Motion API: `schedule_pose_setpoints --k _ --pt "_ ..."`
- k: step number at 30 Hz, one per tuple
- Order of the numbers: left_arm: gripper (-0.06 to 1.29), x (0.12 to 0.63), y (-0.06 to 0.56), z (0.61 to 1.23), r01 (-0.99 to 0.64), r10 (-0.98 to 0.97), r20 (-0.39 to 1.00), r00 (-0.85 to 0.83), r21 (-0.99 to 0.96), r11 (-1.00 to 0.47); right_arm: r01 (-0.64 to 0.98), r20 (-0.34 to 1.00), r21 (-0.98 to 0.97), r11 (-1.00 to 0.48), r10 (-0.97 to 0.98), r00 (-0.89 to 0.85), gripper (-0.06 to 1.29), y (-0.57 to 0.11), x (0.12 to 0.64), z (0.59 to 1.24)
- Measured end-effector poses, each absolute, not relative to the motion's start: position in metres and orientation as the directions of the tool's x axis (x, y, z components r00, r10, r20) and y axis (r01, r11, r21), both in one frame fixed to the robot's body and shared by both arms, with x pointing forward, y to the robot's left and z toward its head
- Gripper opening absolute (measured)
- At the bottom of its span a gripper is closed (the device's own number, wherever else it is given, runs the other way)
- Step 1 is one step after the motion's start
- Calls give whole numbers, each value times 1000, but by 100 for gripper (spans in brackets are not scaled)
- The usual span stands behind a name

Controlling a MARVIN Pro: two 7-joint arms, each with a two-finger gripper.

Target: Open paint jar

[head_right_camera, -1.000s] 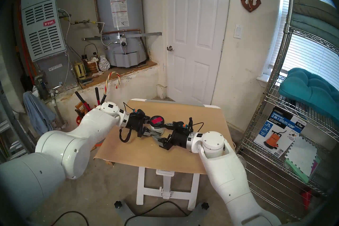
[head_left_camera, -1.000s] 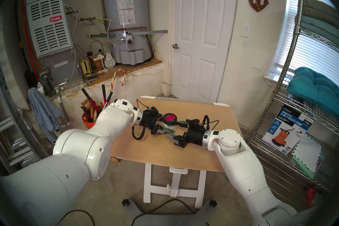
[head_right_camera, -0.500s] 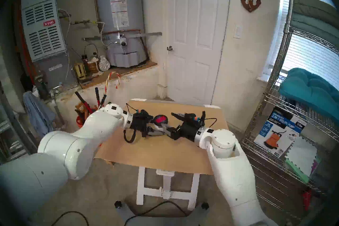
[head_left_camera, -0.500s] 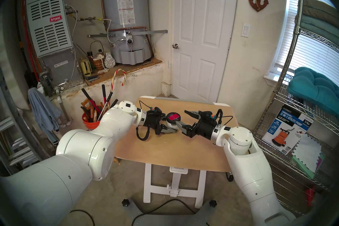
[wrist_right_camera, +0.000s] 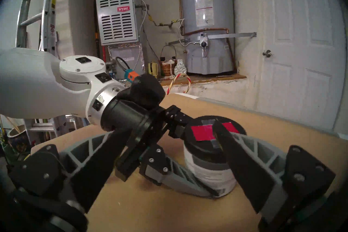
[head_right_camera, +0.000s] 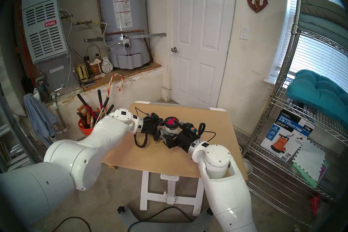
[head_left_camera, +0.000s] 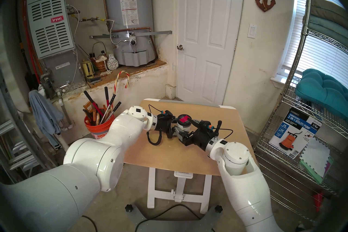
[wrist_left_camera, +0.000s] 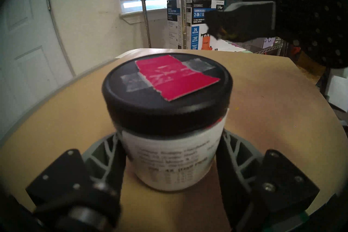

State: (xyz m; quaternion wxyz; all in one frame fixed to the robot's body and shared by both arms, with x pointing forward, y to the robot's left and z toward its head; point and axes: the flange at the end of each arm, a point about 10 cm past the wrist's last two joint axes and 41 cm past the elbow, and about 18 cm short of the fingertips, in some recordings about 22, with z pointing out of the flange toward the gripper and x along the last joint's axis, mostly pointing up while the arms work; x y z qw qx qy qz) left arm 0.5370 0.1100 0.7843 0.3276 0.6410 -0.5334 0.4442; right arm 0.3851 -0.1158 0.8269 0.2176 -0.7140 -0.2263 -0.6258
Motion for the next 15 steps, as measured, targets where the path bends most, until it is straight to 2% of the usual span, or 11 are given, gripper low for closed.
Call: schedule_pose_setpoints --k 15 --pt "75 525 96 783 -969 -380 924 51 -47 -243 487 995 63 -871 93 38 119 -107 380 827"
